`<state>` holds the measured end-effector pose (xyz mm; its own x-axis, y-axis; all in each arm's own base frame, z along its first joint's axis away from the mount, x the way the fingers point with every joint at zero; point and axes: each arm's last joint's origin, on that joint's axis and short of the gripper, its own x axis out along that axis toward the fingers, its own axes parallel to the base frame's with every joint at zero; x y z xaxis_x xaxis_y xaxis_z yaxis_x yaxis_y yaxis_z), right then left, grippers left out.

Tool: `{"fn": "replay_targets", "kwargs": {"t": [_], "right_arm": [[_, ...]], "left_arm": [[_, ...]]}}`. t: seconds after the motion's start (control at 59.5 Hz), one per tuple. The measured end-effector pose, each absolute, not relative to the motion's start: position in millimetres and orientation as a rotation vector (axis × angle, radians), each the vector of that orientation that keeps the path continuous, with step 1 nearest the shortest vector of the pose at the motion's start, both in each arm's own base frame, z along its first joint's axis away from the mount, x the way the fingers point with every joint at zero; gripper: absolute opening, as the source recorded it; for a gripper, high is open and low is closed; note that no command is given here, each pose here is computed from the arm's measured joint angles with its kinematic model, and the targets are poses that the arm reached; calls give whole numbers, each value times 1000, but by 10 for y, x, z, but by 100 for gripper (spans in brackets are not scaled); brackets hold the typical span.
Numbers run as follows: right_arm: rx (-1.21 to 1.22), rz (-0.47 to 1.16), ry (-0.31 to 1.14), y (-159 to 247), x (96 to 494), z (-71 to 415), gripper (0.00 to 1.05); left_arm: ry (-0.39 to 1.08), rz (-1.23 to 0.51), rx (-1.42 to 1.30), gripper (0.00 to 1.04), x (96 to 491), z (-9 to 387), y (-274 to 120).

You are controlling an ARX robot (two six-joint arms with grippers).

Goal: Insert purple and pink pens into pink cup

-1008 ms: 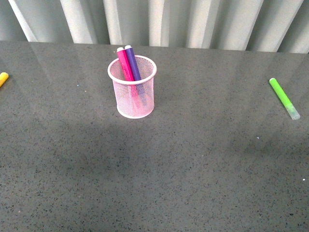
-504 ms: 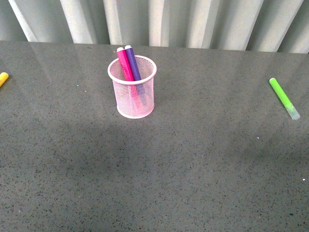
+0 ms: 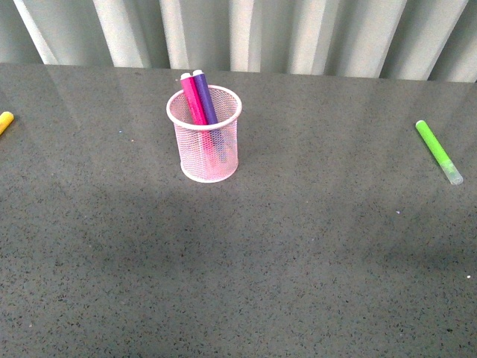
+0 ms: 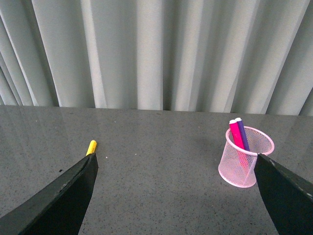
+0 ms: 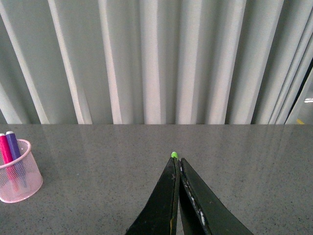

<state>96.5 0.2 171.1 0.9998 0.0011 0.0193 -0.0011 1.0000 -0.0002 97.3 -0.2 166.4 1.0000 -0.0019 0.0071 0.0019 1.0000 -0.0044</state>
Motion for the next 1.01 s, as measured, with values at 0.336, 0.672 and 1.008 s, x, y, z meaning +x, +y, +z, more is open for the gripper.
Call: {"fn": "replay_targets", "kwargs": {"t": [0.336,0.672,1.008], "right_arm": [[0,1,-19,2,965,1711,67],[1,1,-19,2,965,1711,98],[1,1,-19,2,965,1711,98]], "left_arm": [[-7,-2,-4,98,973,1664,-2],[-7,-2,-4,98,973,1664,-2],[-7,-2,-4,98,973,1664,-2]]}}
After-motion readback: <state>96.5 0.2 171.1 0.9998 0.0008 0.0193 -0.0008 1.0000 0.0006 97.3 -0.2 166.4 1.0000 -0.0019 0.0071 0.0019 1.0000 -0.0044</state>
